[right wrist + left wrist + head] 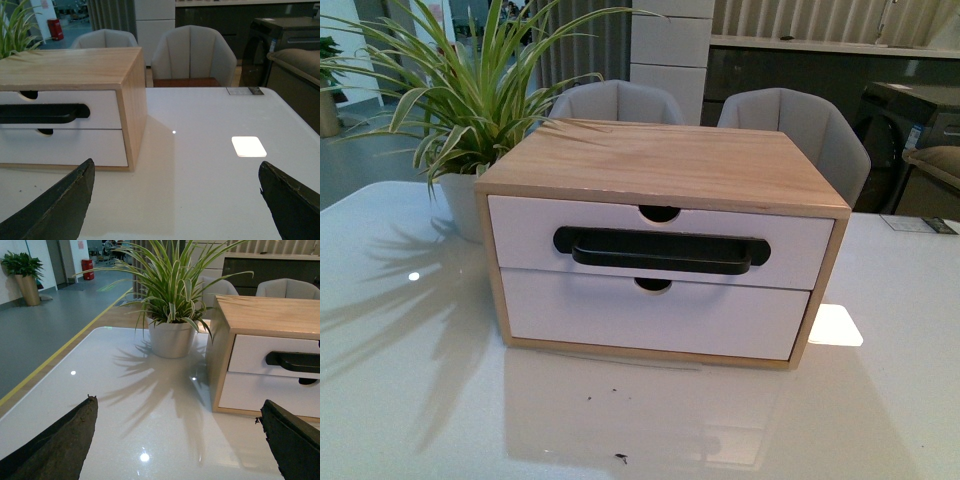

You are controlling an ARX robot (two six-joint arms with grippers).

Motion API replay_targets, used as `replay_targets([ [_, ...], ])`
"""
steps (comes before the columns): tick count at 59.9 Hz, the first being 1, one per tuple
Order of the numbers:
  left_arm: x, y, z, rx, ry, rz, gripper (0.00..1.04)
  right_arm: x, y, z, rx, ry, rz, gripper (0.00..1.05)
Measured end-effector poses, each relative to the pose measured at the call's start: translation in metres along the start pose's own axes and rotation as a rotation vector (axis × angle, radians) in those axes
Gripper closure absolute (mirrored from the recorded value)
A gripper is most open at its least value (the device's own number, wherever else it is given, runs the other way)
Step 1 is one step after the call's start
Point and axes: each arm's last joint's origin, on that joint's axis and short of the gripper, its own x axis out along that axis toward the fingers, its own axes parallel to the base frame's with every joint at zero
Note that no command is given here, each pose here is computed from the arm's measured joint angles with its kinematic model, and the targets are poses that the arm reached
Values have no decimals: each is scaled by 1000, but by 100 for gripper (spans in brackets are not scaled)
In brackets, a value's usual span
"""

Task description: Pull drawer

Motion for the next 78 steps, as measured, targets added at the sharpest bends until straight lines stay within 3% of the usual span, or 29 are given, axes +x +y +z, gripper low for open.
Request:
replay_targets([
  [58,0,0,0,1,1,2,7,0,0,0,0,0,0,9],
  [63,4,-2,-2,19,36,108,7,3,1,-2,-2,165,13,9],
  [67,10,-6,-1,26,41,56,7,12,2,2,-13,228,68,9],
  [78,49,-27,23,138,24,-254,7,45,6,35,-105,299,217,9],
])
